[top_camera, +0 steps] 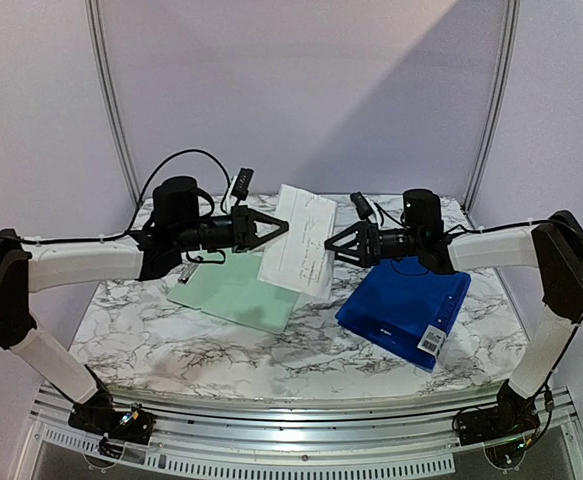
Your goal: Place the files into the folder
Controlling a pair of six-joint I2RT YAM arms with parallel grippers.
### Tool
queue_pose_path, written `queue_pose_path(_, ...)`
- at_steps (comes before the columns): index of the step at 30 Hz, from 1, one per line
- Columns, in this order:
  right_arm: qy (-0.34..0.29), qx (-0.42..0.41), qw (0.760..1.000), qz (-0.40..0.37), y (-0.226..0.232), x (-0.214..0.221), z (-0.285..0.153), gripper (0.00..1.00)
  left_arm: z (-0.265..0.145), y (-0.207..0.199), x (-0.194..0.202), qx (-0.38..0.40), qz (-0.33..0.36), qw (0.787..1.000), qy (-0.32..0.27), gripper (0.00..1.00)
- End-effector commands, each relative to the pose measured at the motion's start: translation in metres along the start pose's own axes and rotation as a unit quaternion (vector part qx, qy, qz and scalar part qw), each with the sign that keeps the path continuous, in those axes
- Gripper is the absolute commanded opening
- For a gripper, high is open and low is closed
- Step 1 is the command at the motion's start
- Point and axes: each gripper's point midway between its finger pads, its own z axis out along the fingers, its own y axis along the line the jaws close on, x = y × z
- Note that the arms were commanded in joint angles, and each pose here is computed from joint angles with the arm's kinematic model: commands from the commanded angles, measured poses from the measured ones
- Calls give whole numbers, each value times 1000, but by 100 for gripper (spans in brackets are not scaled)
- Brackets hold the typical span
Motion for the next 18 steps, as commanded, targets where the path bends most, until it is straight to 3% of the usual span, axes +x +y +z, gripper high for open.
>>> queue_pose_path(1, -27, -77, 995, -62, 46, -12, -8, 99, -11, -27, -14, 25, 13, 1000, -11, 0)
queue_pose_path(4, -40, -120, 989, -75, 67, -14, -14, 98, -14, -31, -15, 27, 15, 999, -14, 0)
queue_pose_path(7, -54, -175, 979, -91, 95, -15, -24, 91, -14, -29, -15, 27, 10, 999, -17, 0)
queue_pose_path(15, -60, -241, 967, -57, 114, -20, -30, 46, -13, -26, -14, 33, 0, 999, -26, 0)
queue_pose_path(18, -62, -236, 969, -47, 110, -20, -27, 35, -13, -25, -14, 30, -1, 999, -27, 0)
